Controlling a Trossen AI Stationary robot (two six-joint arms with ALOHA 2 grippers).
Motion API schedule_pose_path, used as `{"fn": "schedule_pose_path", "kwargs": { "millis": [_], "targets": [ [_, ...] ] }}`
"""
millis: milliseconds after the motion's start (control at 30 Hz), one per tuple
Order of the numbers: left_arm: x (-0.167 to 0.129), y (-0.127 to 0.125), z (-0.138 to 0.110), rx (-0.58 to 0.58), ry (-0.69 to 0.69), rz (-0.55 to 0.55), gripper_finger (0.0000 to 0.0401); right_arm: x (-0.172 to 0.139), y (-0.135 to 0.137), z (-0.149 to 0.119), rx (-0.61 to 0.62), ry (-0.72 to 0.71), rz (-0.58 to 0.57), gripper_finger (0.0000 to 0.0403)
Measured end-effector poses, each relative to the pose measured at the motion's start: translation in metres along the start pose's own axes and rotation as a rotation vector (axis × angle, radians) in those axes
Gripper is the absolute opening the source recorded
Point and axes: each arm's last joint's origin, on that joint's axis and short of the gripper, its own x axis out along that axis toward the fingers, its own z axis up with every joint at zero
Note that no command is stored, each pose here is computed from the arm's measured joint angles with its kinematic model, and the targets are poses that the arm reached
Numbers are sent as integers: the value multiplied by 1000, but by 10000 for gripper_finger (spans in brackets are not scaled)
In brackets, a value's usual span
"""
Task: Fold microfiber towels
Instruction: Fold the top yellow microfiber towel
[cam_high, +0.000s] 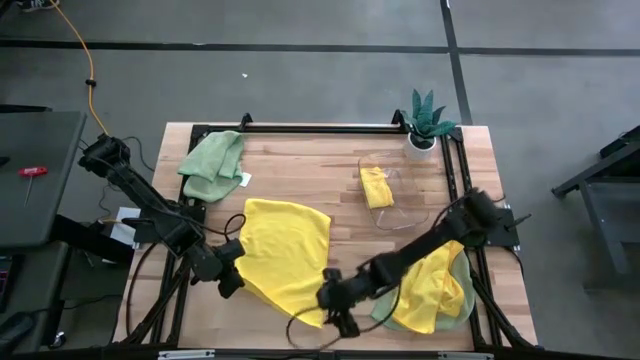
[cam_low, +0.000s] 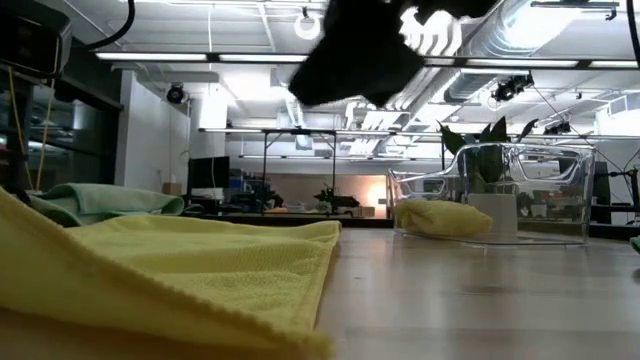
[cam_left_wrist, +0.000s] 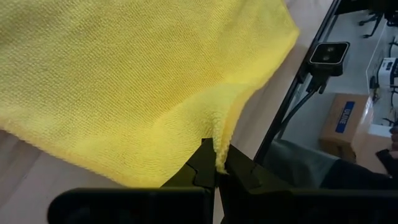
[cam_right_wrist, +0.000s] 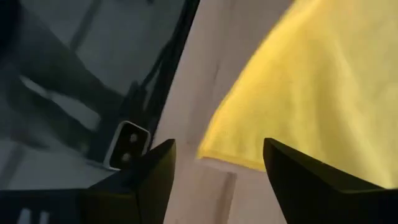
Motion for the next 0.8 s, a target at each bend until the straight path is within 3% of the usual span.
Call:
{"fn": "schedule_pose_path", "kwargs": {
  "millis": [167,367,567,800],
  "targets": [
    [0,-1,0,-4,3,-8,0,33,7,7,-62,135,-104,235],
    [0,-1,0,-20,5,-14,0,62,14,16,-32,188,-111,235],
    [0,-1,0,-20,5,-16,0,70,26,20,-5,177,-101,235],
    [0,-2,0,-20,13,-22,0,74,30,8,43,219,-175,226]
  ]
}}
